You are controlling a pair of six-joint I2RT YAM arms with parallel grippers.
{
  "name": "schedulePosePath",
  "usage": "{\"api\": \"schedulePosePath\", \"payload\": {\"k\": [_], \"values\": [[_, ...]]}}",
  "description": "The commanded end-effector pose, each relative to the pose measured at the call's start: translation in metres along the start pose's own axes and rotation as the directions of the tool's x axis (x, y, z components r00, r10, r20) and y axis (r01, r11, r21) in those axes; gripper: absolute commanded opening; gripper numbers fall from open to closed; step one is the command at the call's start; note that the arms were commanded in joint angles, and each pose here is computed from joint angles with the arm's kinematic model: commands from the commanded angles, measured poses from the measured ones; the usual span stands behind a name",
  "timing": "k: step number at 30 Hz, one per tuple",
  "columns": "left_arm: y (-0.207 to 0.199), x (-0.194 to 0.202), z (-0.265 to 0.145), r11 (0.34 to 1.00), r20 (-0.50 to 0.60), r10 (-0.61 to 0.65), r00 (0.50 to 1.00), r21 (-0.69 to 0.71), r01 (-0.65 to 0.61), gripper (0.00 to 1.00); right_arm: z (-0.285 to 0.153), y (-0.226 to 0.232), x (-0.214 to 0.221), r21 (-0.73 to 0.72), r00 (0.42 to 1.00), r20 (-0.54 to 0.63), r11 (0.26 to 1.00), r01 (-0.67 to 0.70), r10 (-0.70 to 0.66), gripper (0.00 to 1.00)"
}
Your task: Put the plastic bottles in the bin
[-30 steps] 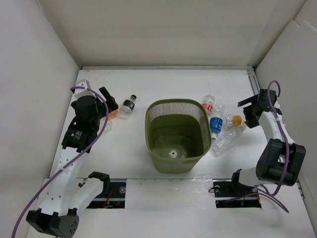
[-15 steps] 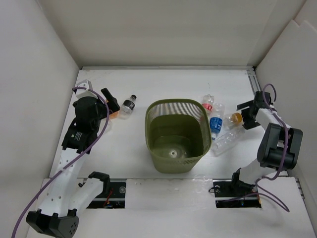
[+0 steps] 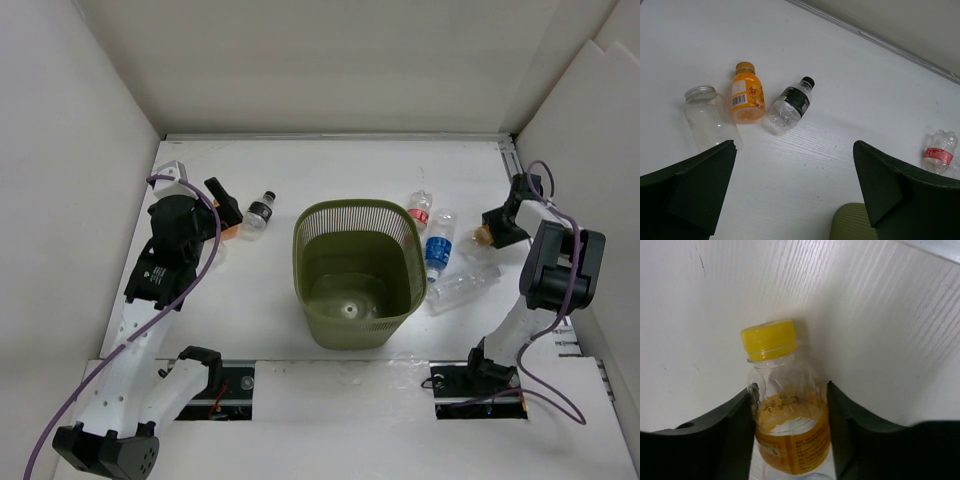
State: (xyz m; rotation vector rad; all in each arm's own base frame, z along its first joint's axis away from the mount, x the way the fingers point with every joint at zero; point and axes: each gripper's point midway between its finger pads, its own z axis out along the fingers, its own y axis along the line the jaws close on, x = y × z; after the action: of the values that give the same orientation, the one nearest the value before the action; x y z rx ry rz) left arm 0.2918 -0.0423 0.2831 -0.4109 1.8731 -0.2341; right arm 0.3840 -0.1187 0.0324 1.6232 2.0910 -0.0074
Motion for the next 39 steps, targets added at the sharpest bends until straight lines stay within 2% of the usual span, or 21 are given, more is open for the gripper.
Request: {"api": "schedulePosePath", "payload": {"k": [1,4,7,10,16,18,20,21,22,23,24,25,26,27,29,30,31,32,33,35,39], "values": [[-0.003,-0.009,-0.002,1.000,0.038,0.009,0.999,0.020,-0.010,1.00,-0.005,0.009,-0.024,0.007,0.998,0.062,1.000,0.009,-0.009,0.45],[-0.004,-0.010,0.000,1.000,0.037,0.010,0.999,0.019,-0.011,1.00,-0.011,0.021,-0.035,-0.026,0.996,0.088,0.999,0.027,-0.024,0.14],[-0.005,-0.017,-0.001,1.000,0.046,0.009,0.999,0.012,-0.009,1.00,-0.023,0.040,-0.045,-0.098,0.996,0.084,0.994,0.040,-0.032,0.00],[-0.008,-0.030,-0.007,1.000,0.058,0.006,0.998,0.007,-0.006,1.00,-0.051,0.057,-0.058,-0.165,0.993,0.110,0.985,0.059,-0.041,0.00],[-0.057,-0.097,-0.028,0.987,0.133,-0.008,0.991,0.159,-0.013,1.00,-0.176,0.129,-0.093,-0.436,0.966,0.252,0.884,0.170,-0.062,0.00],[-0.080,-0.140,-0.048,0.972,0.212,-0.019,0.977,0.231,-0.031,1.00,-0.233,0.161,-0.094,-0.557,0.948,0.306,0.792,0.250,-0.084,0.00],[-0.107,-0.155,-0.050,0.942,0.204,0.010,0.979,0.325,-0.077,1.00,-0.275,0.183,-0.085,-0.642,0.937,0.329,0.699,0.315,-0.120,0.00],[-0.126,-0.184,-0.071,0.911,0.268,0.021,0.963,0.392,-0.129,1.00,-0.314,0.202,-0.078,-0.683,0.908,0.391,0.613,0.397,-0.152,0.00],[-0.140,-0.191,-0.077,0.883,0.272,0.035,0.962,0.442,-0.158,1.00,-0.337,0.212,-0.072,-0.710,0.891,0.422,0.552,0.438,-0.165,0.00],[-0.165,-0.177,-0.072,0.810,0.204,0.088,0.975,0.555,-0.189,1.00,-0.364,0.223,-0.054,-0.757,0.874,0.436,0.439,0.484,-0.213,0.00],[-0.184,-0.194,-0.094,0.744,0.241,0.092,0.966,0.628,-0.228,1.00,-0.404,0.235,-0.038,-0.782,0.841,0.490,0.309,0.541,-0.231,0.00],[-0.196,-0.193,-0.099,0.688,0.237,0.113,0.965,0.682,-0.248,1.00,-0.427,0.240,-0.026,-0.800,0.825,0.511,0.219,0.559,-0.241,0.00],[-0.217,-0.179,-0.105,0.580,0.198,0.150,0.969,0.776,-0.249,1.00,-0.454,0.240,-0.013,-0.813,0.809,0.535,0.113,0.572,-0.246,0.00],[-0.232,-0.175,-0.118,0.505,0.205,0.158,0.966,0.823,-0.258,1.00,-0.479,0.241,0.018,-0.832,0.792,0.537,-0.025,0.555,-0.293,0.00],[-0.248,-0.174,-0.130,0.389,0.209,0.126,0.970,0.889,-0.242,1.00,-0.531,0.231,0.039,-0.814,0.770,0.581,-0.196,0.548,-0.263,0.00],[-0.253,-0.165,-0.146,0.288,0.197,0.138,0.971,0.930,-0.230,1.00,-0.549,0.225,0.054,-0.803,0.759,0.592,-0.274,0.529,-0.272,0.00],[-0.255,-0.161,-0.145,0.259,0.187,0.137,0.973,0.941,-0.217,1.00,-0.573,0.220,0.074,-0.792,0.760,0.593,-0.362,0.491,-0.267,0.00],[-0.255,-0.151,-0.144,0.234,0.164,0.141,0.976,0.953,-0.194,1.00,-0.594,0.209,0.083,-0.775,0.760,0.599,-0.421,0.471,-0.251,0.00],[-0.258,-0.151,-0.161,0.147,0.184,0.134,0.974,0.968,-0.203,1.00,-0.605,0.204,0.093,-0.770,0.764,0.594,-0.455,0.449,-0.252,0.00],[-0.257,-0.140,-0.158,0.118,0.164,0.138,0.977,0.976,-0.180,1.00,-0.630,0.194,0.122,-0.742,0.762,0.593,-0.543,0.393,-0.259,0.00],[-0.258,-0.133,-0.162,0.056,0.140,0.119,0.983,0.987,-0.148,1.00,-0.653,0.193,0.166,-0.730,0.767,0.570,-0.609,0.310,-0.294,0.00]]}}
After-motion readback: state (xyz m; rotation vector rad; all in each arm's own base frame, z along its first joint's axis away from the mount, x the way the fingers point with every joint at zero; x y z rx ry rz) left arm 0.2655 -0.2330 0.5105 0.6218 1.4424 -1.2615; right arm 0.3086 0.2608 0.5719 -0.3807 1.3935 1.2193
